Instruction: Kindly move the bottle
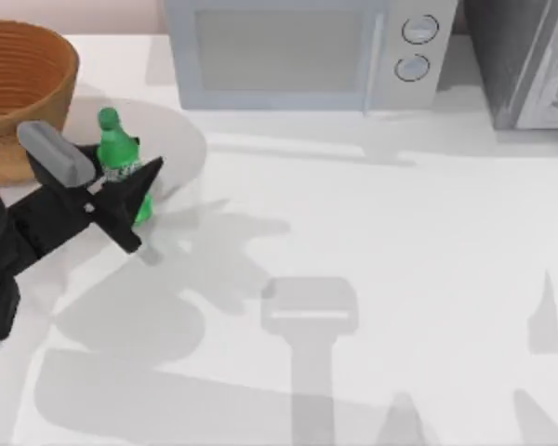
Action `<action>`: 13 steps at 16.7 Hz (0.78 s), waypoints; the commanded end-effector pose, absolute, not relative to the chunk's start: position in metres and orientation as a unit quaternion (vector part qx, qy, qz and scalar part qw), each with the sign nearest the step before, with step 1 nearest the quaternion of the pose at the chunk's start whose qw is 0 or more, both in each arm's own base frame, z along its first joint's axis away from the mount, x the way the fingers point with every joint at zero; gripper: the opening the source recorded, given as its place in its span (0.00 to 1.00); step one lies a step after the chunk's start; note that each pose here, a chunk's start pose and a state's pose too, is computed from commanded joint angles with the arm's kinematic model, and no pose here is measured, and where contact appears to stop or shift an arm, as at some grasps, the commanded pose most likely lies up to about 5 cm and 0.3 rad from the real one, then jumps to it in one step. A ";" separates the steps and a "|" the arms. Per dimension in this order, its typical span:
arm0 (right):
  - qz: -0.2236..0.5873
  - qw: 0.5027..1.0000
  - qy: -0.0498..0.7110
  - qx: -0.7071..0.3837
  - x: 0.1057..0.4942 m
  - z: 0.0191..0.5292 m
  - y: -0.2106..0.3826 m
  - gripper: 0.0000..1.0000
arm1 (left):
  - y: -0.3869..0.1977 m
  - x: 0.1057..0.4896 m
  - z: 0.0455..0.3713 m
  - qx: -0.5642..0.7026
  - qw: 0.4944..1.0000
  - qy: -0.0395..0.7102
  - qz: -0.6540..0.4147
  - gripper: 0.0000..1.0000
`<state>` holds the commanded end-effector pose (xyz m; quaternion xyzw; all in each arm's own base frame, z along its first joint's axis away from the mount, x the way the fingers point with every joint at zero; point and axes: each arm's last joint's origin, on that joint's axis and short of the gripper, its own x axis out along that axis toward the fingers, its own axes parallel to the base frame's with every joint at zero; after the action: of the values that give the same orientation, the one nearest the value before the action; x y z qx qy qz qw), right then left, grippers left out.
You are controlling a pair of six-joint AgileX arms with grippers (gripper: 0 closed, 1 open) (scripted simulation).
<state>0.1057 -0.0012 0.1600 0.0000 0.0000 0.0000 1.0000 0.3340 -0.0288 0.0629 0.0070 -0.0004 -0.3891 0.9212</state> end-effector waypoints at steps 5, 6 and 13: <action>0.000 1.000 0.000 0.000 0.106 0.160 -0.001 1.00 | 0.021 0.293 0.075 0.008 0.921 -0.003 -0.389 0.00; 0.000 1.000 0.000 0.000 0.106 0.160 -0.001 1.00 | 0.022 0.292 0.075 0.009 0.921 -0.003 -0.389 0.00; 0.000 1.000 0.000 0.000 0.106 0.160 -0.001 1.00 | 0.010 0.307 0.063 0.008 0.921 -0.001 -0.389 0.00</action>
<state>0.1057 -0.0012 0.1600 0.0000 0.0000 0.0000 1.0000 0.3069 0.0101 0.0630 0.0080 -0.0014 -0.3890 0.9212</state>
